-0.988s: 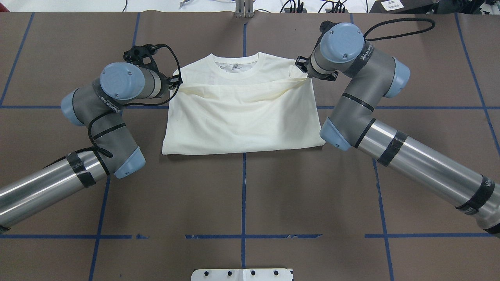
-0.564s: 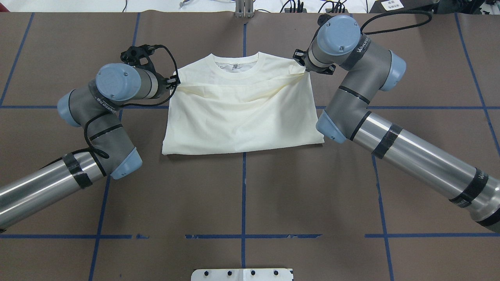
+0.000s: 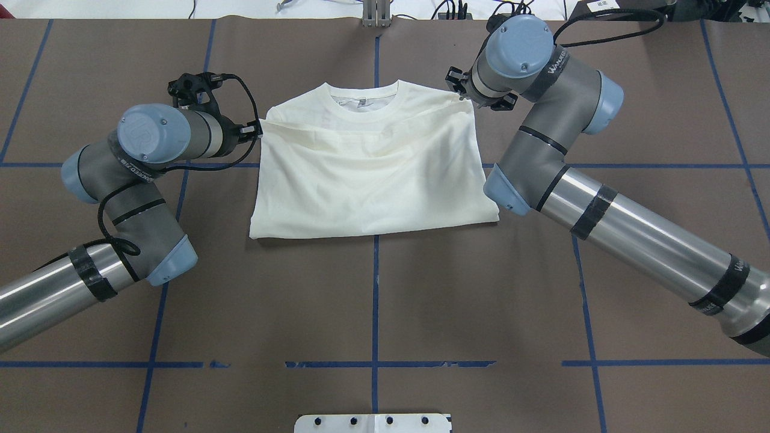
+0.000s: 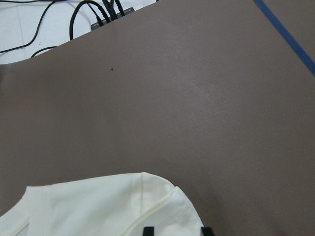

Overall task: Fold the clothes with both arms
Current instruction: 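Release the hem and move the right gripper to the folded shirt's side edge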

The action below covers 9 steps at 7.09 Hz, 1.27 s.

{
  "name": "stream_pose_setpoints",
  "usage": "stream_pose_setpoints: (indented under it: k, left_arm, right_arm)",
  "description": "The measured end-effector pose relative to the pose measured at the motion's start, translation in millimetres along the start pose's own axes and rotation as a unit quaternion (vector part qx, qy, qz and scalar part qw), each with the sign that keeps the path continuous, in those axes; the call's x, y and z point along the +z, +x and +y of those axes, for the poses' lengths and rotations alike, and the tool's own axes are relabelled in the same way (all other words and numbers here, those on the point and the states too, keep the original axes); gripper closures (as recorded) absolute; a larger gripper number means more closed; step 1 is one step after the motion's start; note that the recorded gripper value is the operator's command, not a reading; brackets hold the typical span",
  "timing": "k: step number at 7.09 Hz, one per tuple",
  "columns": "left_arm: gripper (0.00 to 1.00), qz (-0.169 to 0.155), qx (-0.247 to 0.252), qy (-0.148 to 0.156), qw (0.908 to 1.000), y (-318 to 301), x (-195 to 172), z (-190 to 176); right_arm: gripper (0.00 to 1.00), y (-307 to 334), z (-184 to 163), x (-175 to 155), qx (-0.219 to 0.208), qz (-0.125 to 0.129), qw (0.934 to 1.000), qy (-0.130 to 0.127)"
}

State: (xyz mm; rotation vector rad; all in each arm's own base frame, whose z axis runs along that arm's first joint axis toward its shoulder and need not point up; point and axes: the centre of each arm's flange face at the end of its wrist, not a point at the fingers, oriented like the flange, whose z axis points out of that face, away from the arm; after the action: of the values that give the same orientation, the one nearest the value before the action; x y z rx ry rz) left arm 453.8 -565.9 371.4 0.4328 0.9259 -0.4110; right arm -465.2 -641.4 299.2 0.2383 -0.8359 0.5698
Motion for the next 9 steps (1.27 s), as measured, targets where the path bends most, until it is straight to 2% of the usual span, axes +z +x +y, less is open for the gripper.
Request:
stream_pose_setpoints:
  k: [2,4,7,9]
  left_arm:
    - [0.51,0.009,0.000,0.002,1.0000,-3.4,-13.1,0.6]
    - [0.51,0.016,0.000,0.003,0.9999,-4.6,-23.7,1.4]
    - [0.50,0.017,0.000,0.005,0.9998,-9.4,-28.4,3.8]
    - [0.50,0.016,0.000,0.006,0.9999,-9.8,-28.6,3.7]
  right_arm:
    - [0.31,29.0,29.5,-29.1,0.004,-0.027,0.9993,-0.024]
    - [0.28,74.1,87.8,-54.3,0.032,-0.041,0.9972,-0.054]
    - [0.27,108.7,145.3,-50.8,0.103,-0.022,0.9917,-0.073]
    - [0.30,117.6,161.1,-35.7,0.110,-0.007,0.9914,-0.071]
